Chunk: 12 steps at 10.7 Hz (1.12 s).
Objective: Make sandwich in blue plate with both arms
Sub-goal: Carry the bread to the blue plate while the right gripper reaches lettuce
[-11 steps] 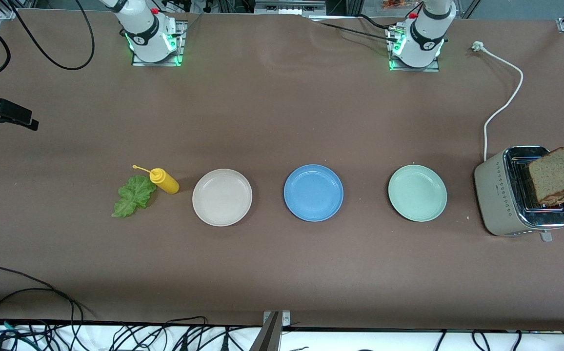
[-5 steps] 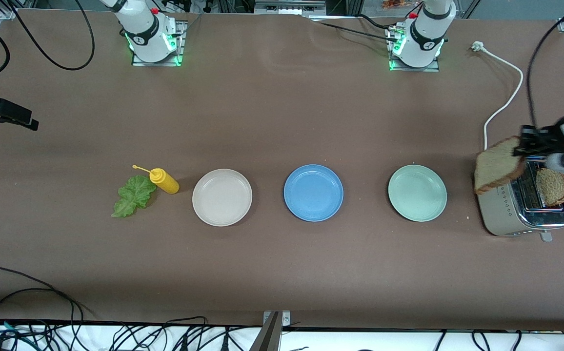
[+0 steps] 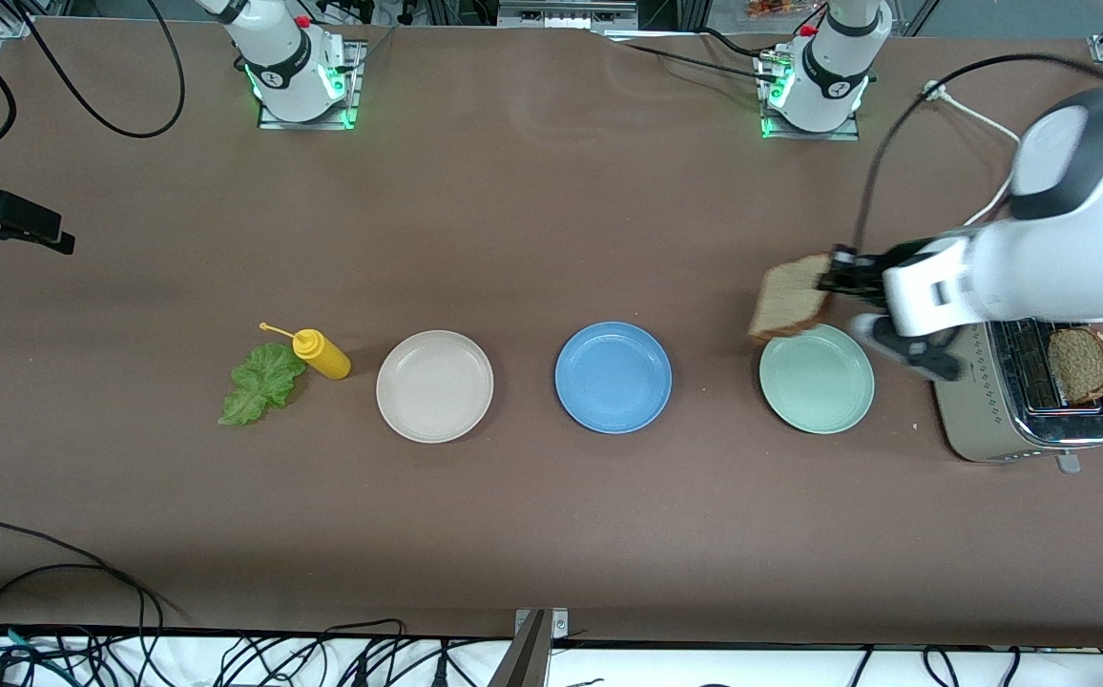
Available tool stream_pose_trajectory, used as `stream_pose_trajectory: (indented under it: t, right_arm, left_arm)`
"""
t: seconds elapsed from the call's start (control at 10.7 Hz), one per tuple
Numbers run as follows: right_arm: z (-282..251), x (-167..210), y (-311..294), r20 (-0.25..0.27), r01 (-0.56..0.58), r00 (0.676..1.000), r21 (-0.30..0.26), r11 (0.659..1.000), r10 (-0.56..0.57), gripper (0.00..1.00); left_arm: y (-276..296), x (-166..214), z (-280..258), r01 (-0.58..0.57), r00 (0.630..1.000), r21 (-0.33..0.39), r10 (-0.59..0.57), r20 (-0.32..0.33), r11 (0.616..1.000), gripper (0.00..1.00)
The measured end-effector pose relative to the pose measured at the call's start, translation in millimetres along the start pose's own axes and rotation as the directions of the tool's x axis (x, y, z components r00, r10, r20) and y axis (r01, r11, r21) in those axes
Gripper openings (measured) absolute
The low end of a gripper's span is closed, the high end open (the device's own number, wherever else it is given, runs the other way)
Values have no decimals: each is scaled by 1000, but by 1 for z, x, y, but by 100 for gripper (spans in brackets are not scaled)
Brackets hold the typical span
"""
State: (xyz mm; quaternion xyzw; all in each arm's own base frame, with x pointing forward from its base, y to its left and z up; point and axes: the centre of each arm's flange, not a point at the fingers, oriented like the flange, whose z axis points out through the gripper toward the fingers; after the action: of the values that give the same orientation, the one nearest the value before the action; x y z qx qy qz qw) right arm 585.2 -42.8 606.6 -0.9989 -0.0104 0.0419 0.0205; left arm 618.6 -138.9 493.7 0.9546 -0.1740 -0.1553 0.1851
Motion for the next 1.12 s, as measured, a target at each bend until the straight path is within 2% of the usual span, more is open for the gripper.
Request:
stream_pose_trajectory:
  t: [0.19, 0.37, 0.47, 0.65, 0.84, 1.12]
  right_arm:
    - [0, 0, 3, 0, 19, 1000, 0, 1000, -19, 100]
    - [0, 0, 5, 0, 22, 1000, 1, 1000, -22, 100]
    - [0, 0, 5, 0, 25, 1000, 1, 1000, -25, 100]
    - [0, 0, 5, 0, 27, 1000, 1, 1000, -27, 100]
    - [5, 3, 5, 4, 27, 1000, 1, 1000, -27, 100]
    - [42, 28, 7, -33, 26, 999, -4, 1000, -27, 100]
  left_arm:
    - [33, 31, 53, -25, 998, -163, 35, 60, 986, 8]
    - [31, 59, 102, -4, 994, -322, 40, 104, 947, 8]
    - [25, 74, 131, -3, 992, -396, 51, 111, 918, 8]
    - [21, 104, 182, -22, 996, -517, 62, 62, 856, 8]
    - [18, 126, 220, -32, 999, -547, 42, 6, 837, 8]
    - [5, 140, 252, -85, 996, -549, 67, -53, 831, 8]
